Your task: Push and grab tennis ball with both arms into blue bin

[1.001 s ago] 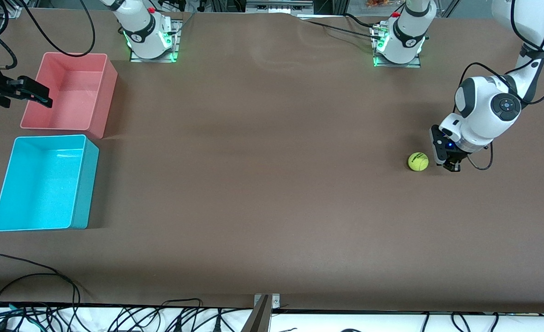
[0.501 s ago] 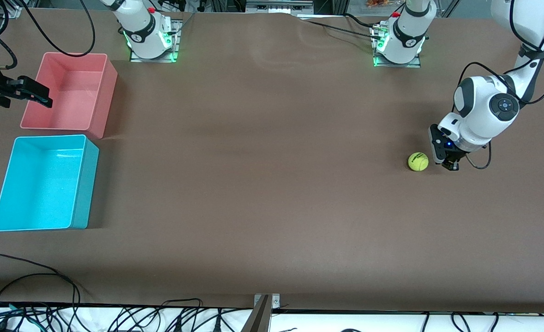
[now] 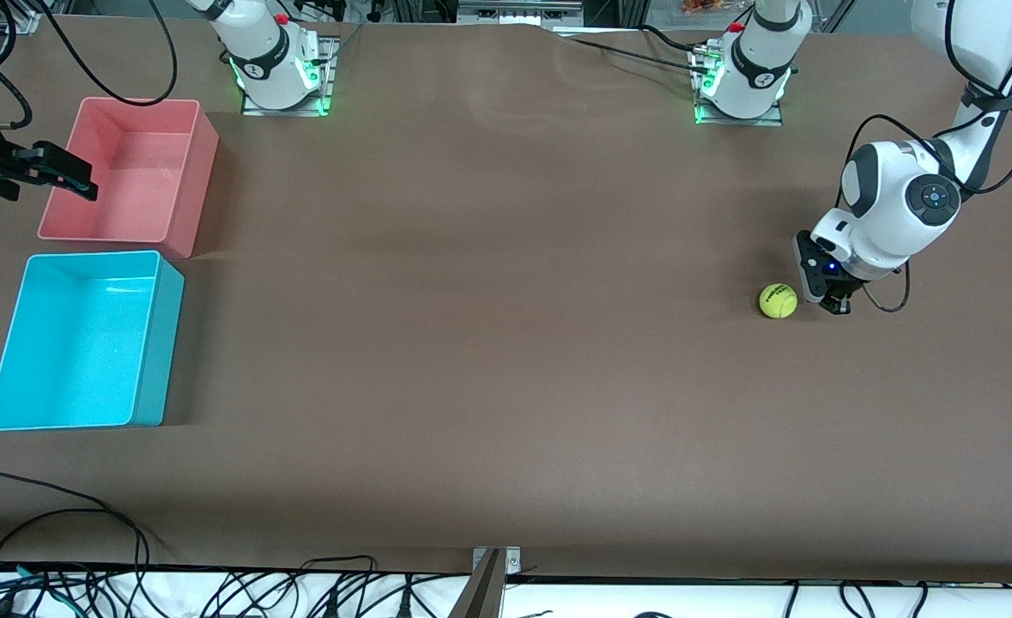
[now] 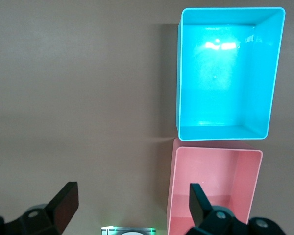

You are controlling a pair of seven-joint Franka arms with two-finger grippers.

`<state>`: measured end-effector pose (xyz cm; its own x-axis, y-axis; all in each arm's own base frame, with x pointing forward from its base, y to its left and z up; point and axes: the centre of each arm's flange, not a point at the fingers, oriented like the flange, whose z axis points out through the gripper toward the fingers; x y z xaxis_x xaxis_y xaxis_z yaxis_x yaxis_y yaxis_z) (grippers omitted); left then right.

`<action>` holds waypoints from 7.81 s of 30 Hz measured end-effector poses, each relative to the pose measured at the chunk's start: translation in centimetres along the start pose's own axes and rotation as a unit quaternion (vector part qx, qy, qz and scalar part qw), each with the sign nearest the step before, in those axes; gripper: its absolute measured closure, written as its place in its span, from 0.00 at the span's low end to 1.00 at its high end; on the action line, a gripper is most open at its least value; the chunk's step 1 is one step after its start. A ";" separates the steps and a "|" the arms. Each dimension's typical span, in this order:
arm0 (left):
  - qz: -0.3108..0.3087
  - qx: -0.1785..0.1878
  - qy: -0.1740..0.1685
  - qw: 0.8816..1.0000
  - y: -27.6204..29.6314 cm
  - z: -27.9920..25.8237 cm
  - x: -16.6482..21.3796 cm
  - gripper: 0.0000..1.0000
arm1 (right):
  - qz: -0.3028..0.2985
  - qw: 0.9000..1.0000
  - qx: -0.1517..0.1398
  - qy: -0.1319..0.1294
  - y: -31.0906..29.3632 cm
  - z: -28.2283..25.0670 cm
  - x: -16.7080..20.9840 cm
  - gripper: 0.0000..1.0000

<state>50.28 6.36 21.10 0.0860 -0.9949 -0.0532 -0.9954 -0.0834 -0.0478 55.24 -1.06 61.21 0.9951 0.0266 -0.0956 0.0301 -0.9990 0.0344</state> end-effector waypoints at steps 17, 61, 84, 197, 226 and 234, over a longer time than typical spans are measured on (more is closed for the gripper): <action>-0.001 0.000 0.000 1.000 0.0 0.0 0.0 0.99 | 0.000 1.000 0.000 0.000 0.0 0.0 0.0 0.00; -0.001 0.000 0.000 1.000 0.0 0.0 0.0 0.99 | 0.000 1.000 0.000 0.000 0.0 0.0 0.0 0.00; -0.001 0.000 0.000 1.000 0.0 0.0 0.0 0.99 | 0.000 1.000 0.000 0.000 0.0 0.0 0.0 0.00; -0.311 0.049 0.002 0.949 0.3 -22.3 11.6 0.85 | -0.001 1.000 0.004 -0.027 -0.1 1.1 -0.1 0.00; -0.609 -0.014 0.025 0.792 1.7 -41.5 7.7 0.33 | -0.046 0.991 0.045 -0.114 -22.9 16.8 2.9 0.00; -0.661 -0.032 0.011 0.749 2.0 -41.6 8.1 0.08 | -0.045 0.993 0.036 -0.105 -26.1 22.4 1.2 0.00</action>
<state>47.19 -4.20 62.10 0.9991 -0.0403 0.0148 -0.0403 -0.9992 0.0048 53.54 24.23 37.91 0.9467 0.1149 -0.3009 0.1032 -0.9932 -0.0544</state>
